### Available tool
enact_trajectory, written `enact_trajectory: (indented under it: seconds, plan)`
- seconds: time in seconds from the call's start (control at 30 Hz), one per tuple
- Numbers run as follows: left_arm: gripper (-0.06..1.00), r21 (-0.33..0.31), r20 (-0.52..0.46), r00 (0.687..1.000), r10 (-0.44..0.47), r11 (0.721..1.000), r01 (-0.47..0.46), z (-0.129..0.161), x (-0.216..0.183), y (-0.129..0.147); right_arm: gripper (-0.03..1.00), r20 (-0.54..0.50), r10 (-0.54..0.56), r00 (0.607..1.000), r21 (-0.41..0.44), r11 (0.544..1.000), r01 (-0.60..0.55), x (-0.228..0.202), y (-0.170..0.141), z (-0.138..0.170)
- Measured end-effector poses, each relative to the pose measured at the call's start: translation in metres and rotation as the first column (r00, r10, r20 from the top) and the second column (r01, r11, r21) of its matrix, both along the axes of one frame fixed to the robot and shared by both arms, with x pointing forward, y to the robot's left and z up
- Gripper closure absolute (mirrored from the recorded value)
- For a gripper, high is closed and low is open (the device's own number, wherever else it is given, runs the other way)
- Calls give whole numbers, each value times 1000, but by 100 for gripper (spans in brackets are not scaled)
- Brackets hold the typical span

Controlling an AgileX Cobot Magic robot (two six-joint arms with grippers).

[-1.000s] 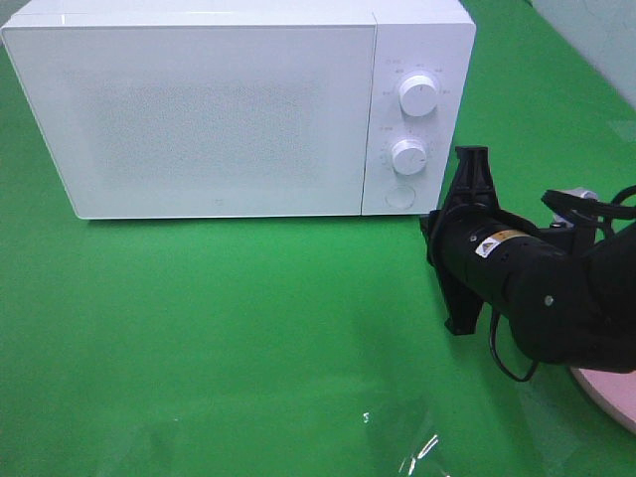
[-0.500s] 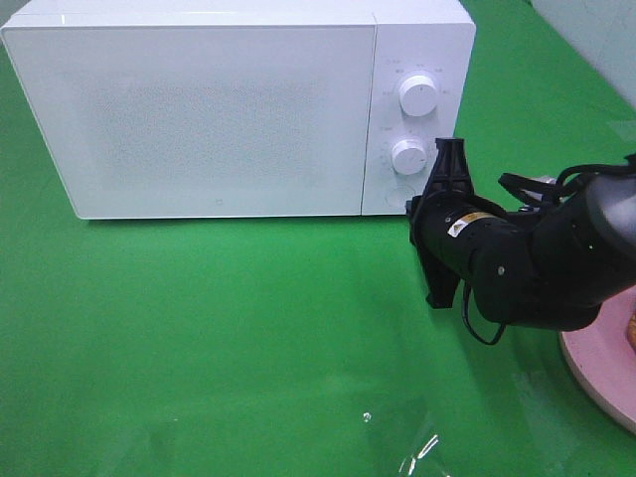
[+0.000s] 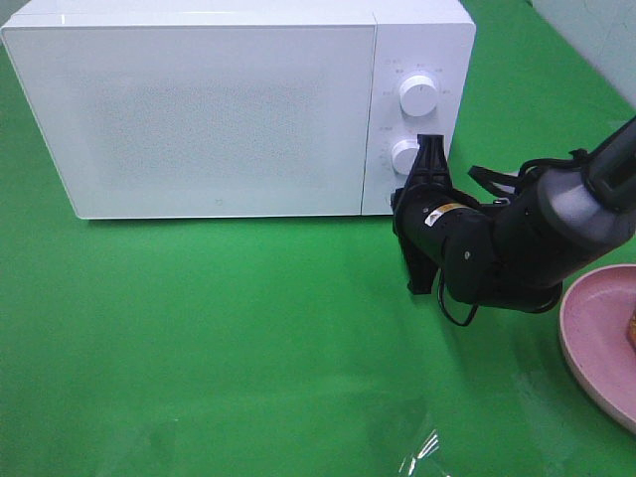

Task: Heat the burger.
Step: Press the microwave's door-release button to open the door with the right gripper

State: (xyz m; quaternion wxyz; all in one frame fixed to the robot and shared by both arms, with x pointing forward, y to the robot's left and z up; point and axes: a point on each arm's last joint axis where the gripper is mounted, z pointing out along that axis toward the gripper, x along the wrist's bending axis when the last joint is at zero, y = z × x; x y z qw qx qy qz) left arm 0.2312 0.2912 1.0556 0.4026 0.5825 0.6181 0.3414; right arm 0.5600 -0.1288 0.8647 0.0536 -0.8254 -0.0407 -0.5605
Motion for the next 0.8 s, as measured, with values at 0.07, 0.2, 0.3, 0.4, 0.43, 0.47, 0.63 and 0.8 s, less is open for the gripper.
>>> enact_trajectory:
  seconds: [0.07, 0.2, 0.3, 0.4, 0.43, 0.47, 0.63, 0.8]
  plan:
    - [-1, 0, 0, 1000, 0, 1000, 0, 0, 0, 0, 96, -2, -5, 1000, -1, 1000, 5, 2, 0, -2]
    - [-1, 0, 0, 1000, 0, 1000, 0, 0, 0, 0, 96, -1, -10, 1000, -1, 1000, 10, 6, -1, -4]
    - [-1, 0, 0, 1000, 0, 1000, 0, 0, 0, 0, 96, -2, -25, 1000, -2, 1000, 25, 9, -5, -6]
    - [-1, 0, 0, 1000, 0, 1000, 0, 0, 0, 0, 96, 2, -37, 999, -1, 999, 37, 11, -8, -6]
    - [-1, 0, 0, 1000, 0, 1000, 0, 0, 0, 0, 96, 2, -37, 999, -1, 999, 37, 11, -8, -6]
    - [-1, 0, 0, 1000, 0, 1000, 0, 0, 0, 0, 96, 4, -39, 999, -2, 999, 39, 12, -8, -7]
    - [-1, 0, 0, 1000, 0, 1000, 0, 0, 0, 0, 96, 5, -34, 999, 0, 999, 34, 16, -6, -8]
    - [-1, 0, 0, 1000, 0, 1000, 0, 0, 0, 0, 96, 8, -29, 1000, 7, 1000, 29, 18, -3, -6]
